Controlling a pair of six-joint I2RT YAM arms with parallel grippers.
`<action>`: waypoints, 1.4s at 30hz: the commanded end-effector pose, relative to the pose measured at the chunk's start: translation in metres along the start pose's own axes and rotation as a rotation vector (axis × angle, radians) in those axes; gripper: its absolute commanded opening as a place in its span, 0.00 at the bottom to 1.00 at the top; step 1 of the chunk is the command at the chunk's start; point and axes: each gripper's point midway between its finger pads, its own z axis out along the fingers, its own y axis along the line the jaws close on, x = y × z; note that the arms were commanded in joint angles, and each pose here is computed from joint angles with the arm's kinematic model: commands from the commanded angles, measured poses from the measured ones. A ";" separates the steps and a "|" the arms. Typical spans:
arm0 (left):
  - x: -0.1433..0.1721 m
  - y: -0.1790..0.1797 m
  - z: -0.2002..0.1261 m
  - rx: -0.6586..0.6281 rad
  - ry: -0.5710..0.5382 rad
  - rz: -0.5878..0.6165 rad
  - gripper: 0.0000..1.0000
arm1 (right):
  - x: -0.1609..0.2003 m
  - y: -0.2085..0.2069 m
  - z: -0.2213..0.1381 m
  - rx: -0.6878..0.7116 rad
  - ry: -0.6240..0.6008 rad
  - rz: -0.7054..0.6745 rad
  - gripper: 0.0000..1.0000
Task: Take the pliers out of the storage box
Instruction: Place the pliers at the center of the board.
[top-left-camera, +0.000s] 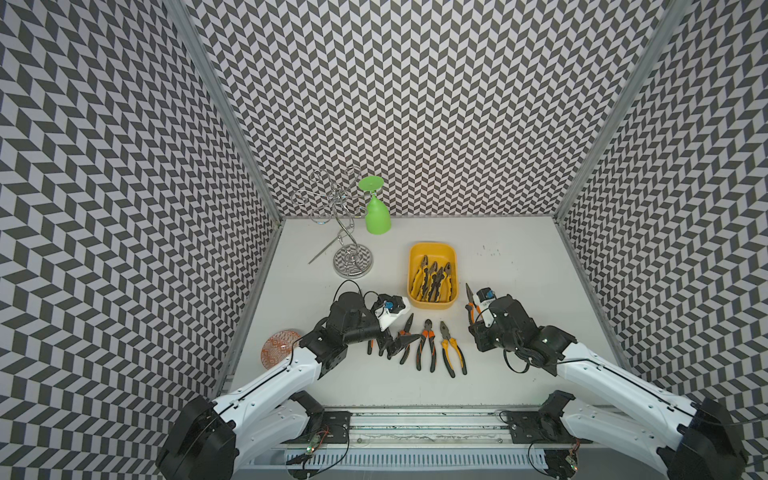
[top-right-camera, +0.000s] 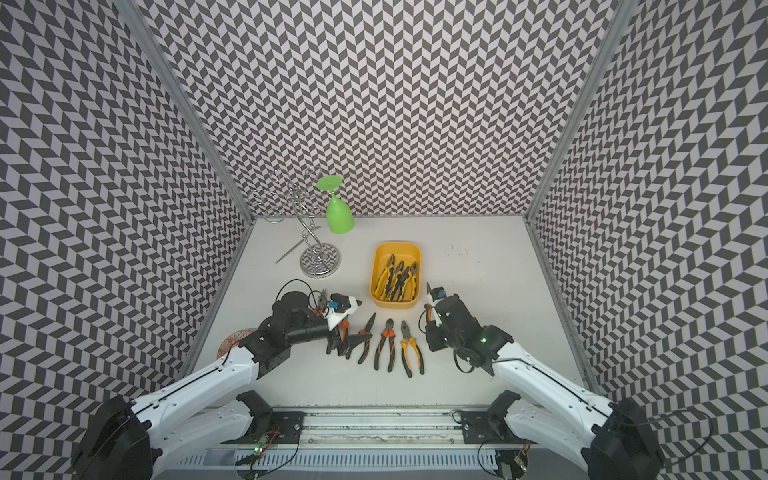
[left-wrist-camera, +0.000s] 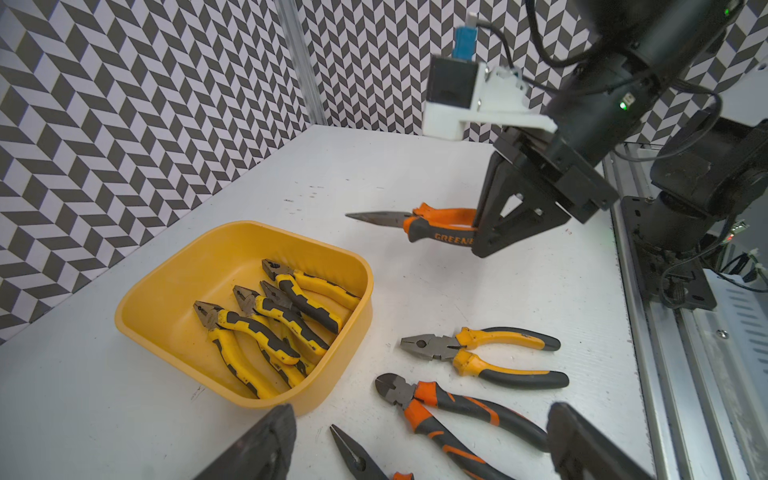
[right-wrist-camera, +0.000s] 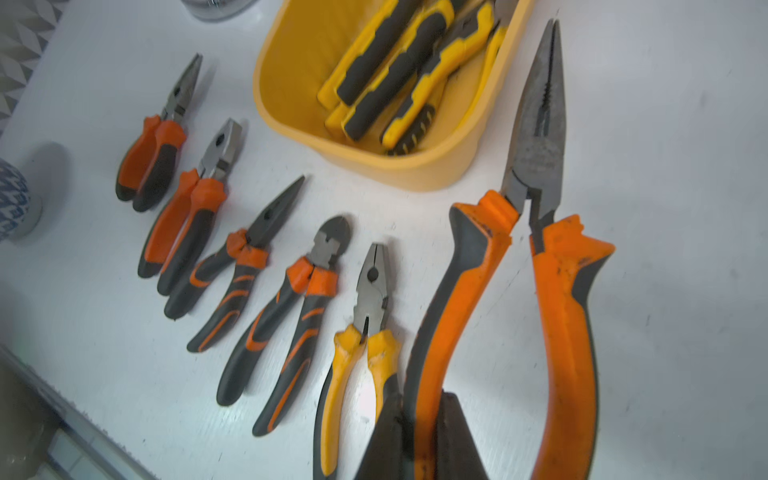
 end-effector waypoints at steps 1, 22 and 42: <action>-0.013 0.002 0.001 0.010 -0.037 0.017 0.98 | 0.006 0.015 0.002 -0.053 0.002 0.080 0.00; -0.011 0.003 0.000 0.004 -0.027 0.014 0.98 | 0.074 -0.010 0.046 0.053 0.228 0.176 0.16; -0.013 0.005 0.003 0.005 -0.034 0.002 0.98 | -0.037 -0.007 0.000 0.126 -0.147 0.150 0.76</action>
